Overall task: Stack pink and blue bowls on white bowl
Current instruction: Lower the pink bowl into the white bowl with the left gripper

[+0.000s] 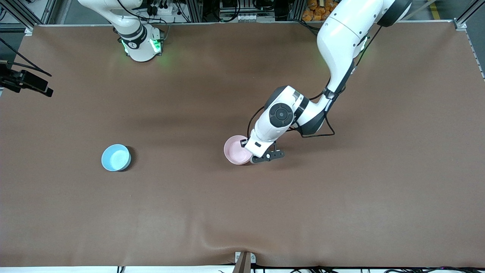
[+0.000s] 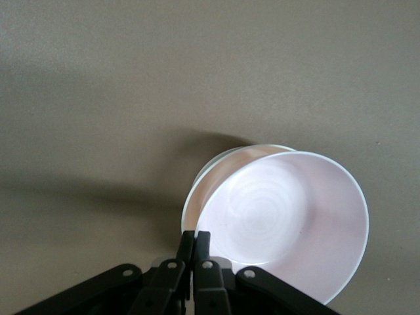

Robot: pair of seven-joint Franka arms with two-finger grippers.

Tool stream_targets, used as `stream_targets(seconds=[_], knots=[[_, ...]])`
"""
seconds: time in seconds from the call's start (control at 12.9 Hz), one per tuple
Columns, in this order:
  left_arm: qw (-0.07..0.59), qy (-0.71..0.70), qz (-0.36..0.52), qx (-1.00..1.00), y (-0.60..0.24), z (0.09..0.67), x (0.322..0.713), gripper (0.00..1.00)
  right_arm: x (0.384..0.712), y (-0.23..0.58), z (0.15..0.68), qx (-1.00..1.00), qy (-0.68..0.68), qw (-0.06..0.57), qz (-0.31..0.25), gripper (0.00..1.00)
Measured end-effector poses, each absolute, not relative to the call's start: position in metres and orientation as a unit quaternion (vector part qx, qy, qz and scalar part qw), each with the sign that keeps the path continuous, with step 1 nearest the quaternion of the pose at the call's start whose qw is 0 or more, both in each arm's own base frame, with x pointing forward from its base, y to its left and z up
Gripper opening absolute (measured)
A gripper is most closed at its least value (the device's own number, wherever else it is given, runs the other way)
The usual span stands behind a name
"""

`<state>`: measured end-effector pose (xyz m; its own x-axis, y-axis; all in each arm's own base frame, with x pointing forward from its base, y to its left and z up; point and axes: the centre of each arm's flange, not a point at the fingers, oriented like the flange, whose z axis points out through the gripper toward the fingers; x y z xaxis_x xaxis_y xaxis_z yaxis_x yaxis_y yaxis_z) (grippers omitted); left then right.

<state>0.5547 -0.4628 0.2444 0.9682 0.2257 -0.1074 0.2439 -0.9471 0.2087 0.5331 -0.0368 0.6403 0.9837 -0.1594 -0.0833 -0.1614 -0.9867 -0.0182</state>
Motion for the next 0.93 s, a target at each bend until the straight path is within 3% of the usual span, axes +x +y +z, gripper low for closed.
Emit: stream_targets(seconds=[0.93], knots=[[0.113,0.118,-0.037,0.986,-0.463,0.228,0.551,0.03,0.533,-0.037,0.64,-0.996,0.081,0.012,0.041,1.0]])
